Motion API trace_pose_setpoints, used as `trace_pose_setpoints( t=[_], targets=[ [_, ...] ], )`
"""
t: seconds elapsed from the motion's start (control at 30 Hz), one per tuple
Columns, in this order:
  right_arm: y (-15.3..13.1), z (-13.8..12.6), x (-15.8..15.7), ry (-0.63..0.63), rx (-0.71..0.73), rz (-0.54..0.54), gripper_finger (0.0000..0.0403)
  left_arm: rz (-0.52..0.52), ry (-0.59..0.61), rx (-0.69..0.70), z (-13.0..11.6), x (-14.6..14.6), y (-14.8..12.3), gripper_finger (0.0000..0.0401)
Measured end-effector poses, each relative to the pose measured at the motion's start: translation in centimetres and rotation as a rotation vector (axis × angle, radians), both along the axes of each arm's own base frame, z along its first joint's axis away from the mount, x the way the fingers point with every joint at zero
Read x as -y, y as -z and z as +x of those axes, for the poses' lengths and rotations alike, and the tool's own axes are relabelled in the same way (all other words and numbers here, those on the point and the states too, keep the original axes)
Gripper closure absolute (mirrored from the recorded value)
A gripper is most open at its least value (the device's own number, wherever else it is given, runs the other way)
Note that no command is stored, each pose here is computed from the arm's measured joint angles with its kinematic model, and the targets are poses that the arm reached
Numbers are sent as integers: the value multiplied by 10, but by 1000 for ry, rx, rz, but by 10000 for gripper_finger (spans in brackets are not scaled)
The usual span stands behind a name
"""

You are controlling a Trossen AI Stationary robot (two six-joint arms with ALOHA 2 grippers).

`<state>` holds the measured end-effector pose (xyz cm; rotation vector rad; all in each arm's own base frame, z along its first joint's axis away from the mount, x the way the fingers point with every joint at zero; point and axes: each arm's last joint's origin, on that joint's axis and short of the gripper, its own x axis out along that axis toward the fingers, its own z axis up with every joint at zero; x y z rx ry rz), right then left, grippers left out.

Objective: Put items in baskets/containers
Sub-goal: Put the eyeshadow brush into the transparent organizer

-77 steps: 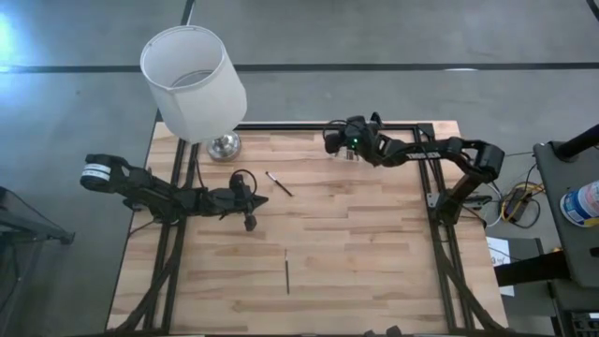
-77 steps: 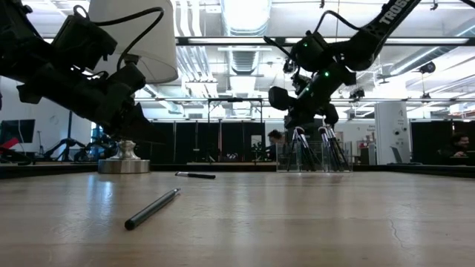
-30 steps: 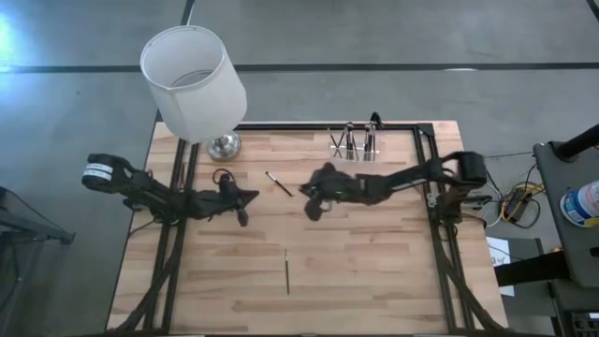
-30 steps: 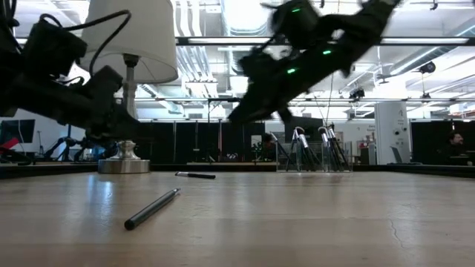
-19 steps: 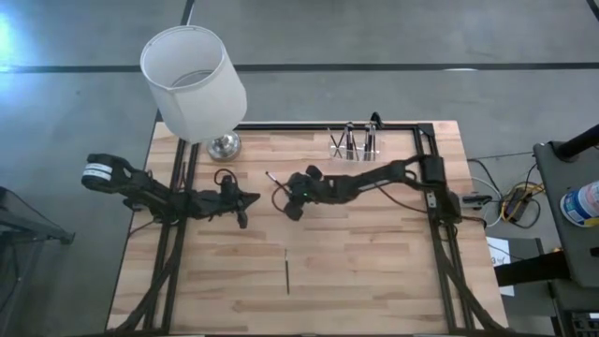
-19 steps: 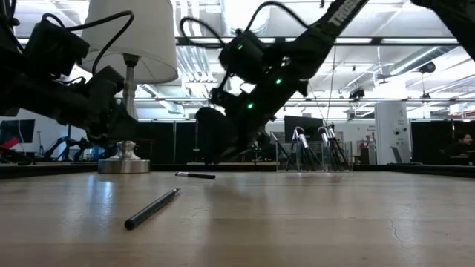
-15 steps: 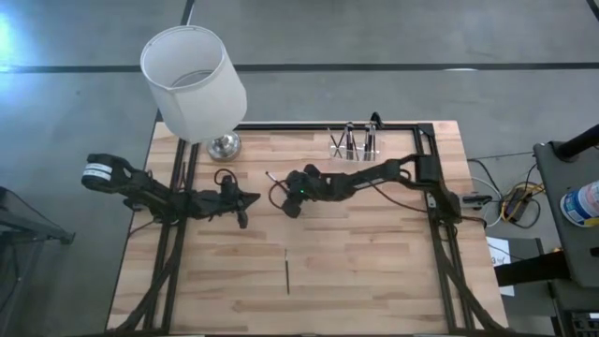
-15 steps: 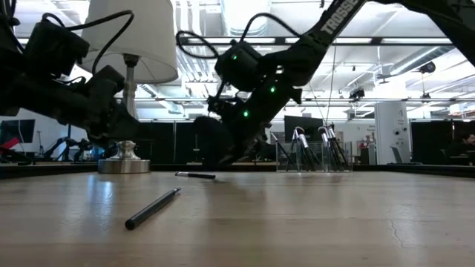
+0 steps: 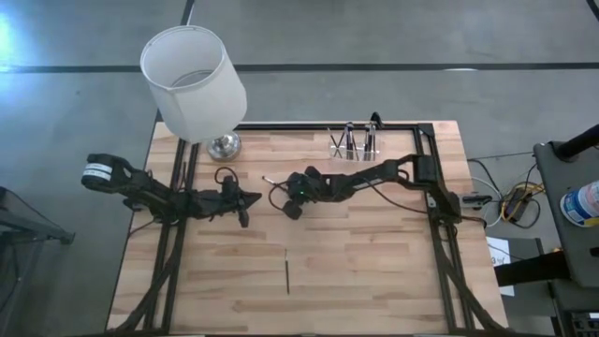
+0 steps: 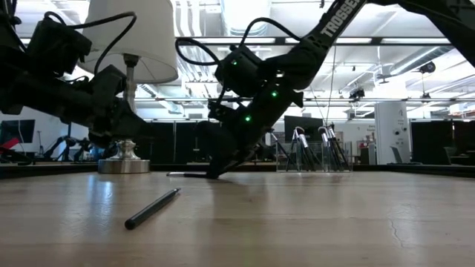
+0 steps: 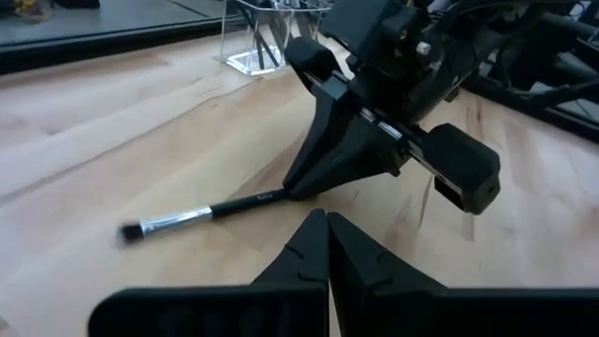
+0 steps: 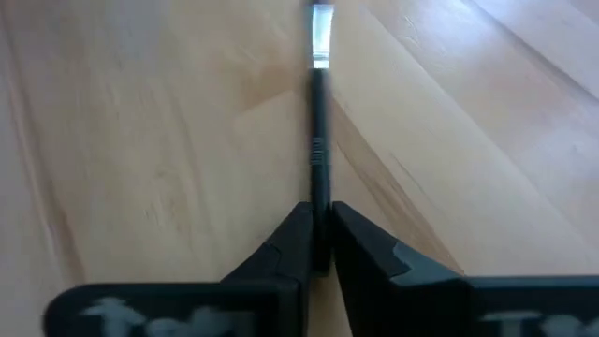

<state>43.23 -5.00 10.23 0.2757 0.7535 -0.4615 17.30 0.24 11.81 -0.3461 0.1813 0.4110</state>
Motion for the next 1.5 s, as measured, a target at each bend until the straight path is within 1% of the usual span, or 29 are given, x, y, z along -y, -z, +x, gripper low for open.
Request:
trace_pose_setpoints(
  t=[0.1,0.23,0.33,0.43,0.57,0.7,0.77,0.83,0.9,0.93,1.03,1.17,1.23,1.33,1.43,1.5],
  targets=[
    [2,-2,0,5,-2,6,376,-24,-4,10,0,0,0,401],
    [3,-3,-1,-23,-3,-9,378,-70,-16,38,2,0,-2,400],
    [5,-5,-1,-28,26,-21,380,-76,-31,49,4,0,-4,394],
    [10,-8,-2,-22,80,-26,388,-102,-71,68,4,-1,-4,382],
    [20,-20,-4,3,207,-10,391,-132,-122,138,4,-2,-9,363],
    [25,-39,-7,20,354,10,397,-166,-133,225,4,-2,-15,347],
    [20,-47,-9,17,442,8,397,-184,-132,271,3,-2,-18,342],
    [7,-54,-13,6,557,-1,397,-192,-132,303,3,-2,-21,338],
    [-3,-59,-16,-9,617,-14,397,-208,-133,320,3,-2,-22,336],
    [-5,-62,-17,-18,601,-20,397,-212,-134,319,3,-2,-22,336],
    [-8,-67,-18,-24,478,-19,396,-214,-126,305,3,-2,-20,336],
    [-25,-55,-15,-32,257,-21,386,-185,-117,253,3,-1,-16,336],
    [-36,-44,-13,-48,159,-37,372,-164,-108,229,3,-1,-15,336],
    [-48,-27,-9,-76,60,-60,343,-147,-93,206,3,0,-13,336],
    [-49,-12,-5,-103,-23,-60,312,-133,-86,188,3,0,-12,336],
    [-45,-5,-1,-125,-65,-34,294,-125,-85,179,2,0,-12,336]
  ],
)
